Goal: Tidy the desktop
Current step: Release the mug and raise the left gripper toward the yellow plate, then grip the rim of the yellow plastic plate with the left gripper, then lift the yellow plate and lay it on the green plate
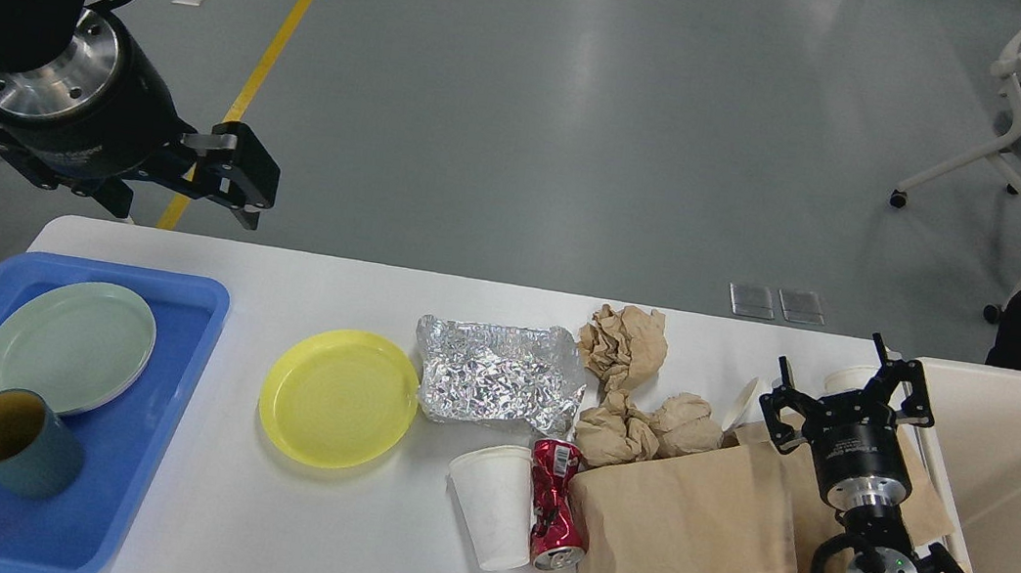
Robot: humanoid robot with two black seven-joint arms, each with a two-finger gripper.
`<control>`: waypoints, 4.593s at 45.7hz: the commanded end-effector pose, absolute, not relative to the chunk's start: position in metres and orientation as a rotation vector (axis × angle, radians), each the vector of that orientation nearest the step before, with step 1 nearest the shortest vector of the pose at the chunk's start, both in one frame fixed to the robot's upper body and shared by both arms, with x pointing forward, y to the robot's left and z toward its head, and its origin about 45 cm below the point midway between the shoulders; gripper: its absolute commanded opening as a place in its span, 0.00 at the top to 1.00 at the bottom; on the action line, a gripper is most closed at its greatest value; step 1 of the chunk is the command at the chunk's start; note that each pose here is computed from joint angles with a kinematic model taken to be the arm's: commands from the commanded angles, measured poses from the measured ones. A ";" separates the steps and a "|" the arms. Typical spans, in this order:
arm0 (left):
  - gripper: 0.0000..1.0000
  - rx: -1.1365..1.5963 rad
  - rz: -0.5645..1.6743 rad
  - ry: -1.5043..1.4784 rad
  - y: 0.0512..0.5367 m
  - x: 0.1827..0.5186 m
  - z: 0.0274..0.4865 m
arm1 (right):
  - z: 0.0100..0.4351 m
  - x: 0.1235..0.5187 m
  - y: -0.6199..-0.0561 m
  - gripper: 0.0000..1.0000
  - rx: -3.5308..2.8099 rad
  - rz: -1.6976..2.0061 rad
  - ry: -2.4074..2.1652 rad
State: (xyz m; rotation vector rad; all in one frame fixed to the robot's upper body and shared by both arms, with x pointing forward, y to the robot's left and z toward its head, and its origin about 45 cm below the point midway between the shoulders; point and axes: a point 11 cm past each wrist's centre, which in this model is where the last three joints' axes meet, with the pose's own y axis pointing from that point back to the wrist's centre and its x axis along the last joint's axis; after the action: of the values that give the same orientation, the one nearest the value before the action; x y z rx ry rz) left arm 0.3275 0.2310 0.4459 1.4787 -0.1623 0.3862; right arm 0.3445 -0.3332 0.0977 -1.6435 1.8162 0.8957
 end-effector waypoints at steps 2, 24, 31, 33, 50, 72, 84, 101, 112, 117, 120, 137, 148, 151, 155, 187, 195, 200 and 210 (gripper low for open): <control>0.05 1.423 0.364 -0.131 0.215 0.319 0.454 | 0.098 0.345 -0.333 0.00 -1.643 0.896 1.816; 0.05 1.402 0.381 0.091 0.255 0.347 0.366 | 0.098 0.345 -0.333 0.00 -1.643 0.896 1.816; 0.05 1.401 0.442 0.121 0.263 0.363 0.295 | 0.098 0.345 -0.333 0.00 -1.643 0.896 1.816; 0.05 1.404 0.458 0.123 0.262 0.364 0.273 | 0.098 0.345 -0.333 0.00 -1.643 0.896 1.816; 0.06 1.343 0.834 0.309 0.286 0.353 0.147 | 0.098 0.345 -0.333 0.00 -1.643 0.896 1.816; 0.06 1.221 0.917 0.441 0.282 0.344 0.079 | 0.098 0.345 -0.333 0.00 -1.643 0.896 1.816; 0.09 1.201 0.915 0.437 0.275 0.344 0.070 | 0.098 0.345 -0.333 0.00 -1.643 0.896 1.816; 0.42 1.194 0.913 0.443 0.274 0.342 0.066 | 0.098 0.345 -0.333 0.00 -1.643 0.896 1.816; 0.66 1.201 0.914 0.454 0.276 0.338 0.062 | 0.098 0.345 -0.333 0.00 -1.643 0.896 1.816; 0.73 1.209 0.911 0.458 0.276 0.337 0.061 | 0.098 0.345 -0.333 0.00 -1.643 0.896 1.816; 0.78 1.210 0.903 0.466 0.276 0.335 0.060 | 0.098 0.345 -0.333 0.00 -1.643 0.896 1.816; 1.00 1.216 0.870 0.495 0.277 0.330 0.060 | 0.098 0.345 -0.333 0.00 -1.643 0.896 1.816; 1.00 1.227 0.878 0.508 0.286 0.328 0.066 | 0.098 0.345 -0.333 0.00 -1.643 0.896 1.816; 1.00 1.225 0.882 0.510 0.289 0.329 0.070 | 0.098 0.345 -0.334 0.00 -1.644 0.895 1.817; 1.00 1.223 0.878 0.514 0.289 0.329 0.073 | 0.098 0.345 -0.333 0.00 -1.643 0.896 1.816; 1.00 1.275 0.857 0.379 0.300 0.345 0.218 | 0.098 0.345 -0.333 0.00 -1.644 0.895 1.815; 1.00 1.254 0.847 0.281 0.282 0.342 0.282 | 0.098 0.345 -0.334 0.00 -1.644 0.895 1.817; 1.00 1.217 0.822 0.286 0.274 0.335 0.319 | 0.098 0.345 -0.333 0.00 -1.643 0.896 1.816; 1.00 1.195 0.774 0.326 0.282 0.332 0.340 | 0.098 0.345 -0.334 0.00 -1.644 0.895 1.817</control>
State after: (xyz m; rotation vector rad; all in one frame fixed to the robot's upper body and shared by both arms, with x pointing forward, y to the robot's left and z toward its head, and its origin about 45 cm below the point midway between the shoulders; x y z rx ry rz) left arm 0.3315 0.2774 0.3376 1.1973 0.3176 0.7739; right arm 0.3447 -0.3331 0.0979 -1.6438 1.8157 0.8952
